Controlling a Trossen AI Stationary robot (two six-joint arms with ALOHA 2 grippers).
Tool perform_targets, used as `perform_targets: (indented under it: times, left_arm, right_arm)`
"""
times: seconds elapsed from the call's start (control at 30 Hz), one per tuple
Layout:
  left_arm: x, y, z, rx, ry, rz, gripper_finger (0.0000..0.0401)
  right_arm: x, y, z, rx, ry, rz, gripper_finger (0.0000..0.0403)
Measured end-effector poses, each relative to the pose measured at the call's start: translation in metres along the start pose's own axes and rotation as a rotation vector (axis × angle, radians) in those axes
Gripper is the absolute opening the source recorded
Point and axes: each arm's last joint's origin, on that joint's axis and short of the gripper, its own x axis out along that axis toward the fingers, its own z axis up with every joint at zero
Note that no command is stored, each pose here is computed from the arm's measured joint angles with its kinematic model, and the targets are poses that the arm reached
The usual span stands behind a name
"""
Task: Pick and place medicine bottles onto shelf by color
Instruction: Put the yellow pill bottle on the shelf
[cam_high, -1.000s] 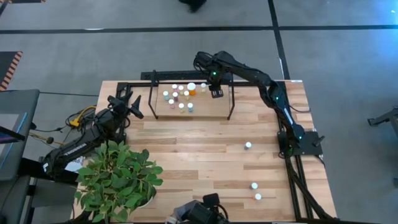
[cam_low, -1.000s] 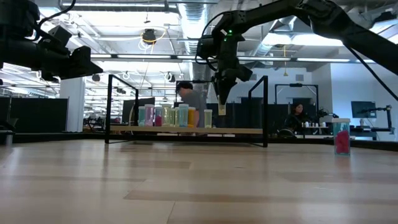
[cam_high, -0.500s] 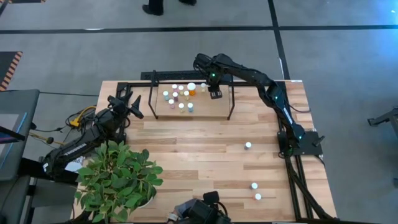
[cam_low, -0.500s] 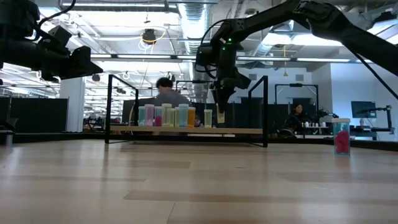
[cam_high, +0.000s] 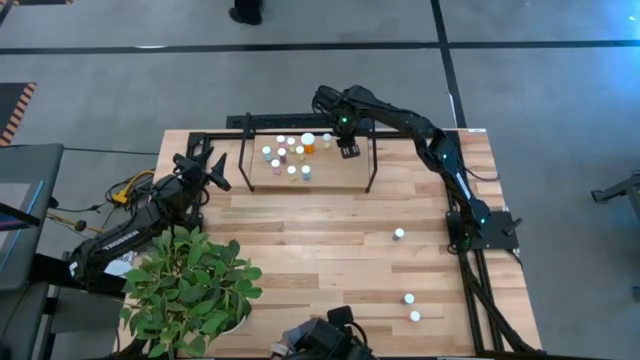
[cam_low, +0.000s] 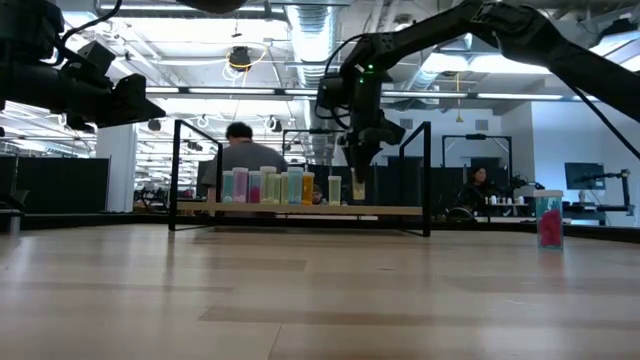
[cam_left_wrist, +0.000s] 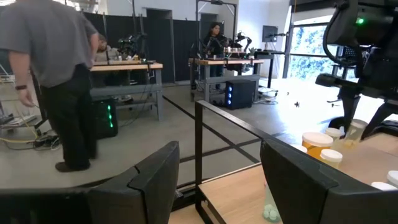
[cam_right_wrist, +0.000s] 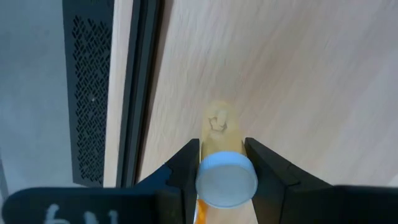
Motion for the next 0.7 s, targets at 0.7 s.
perform_targets:
  times: [0.7]
  left_arm:
    - [0.0, 0.0, 0.0, 0.0, 0.0, 0.0, 0.0214]
  right_arm:
    - [0.018, -0.002, -0.008, 0.044, -0.005, -0.019, 0.013]
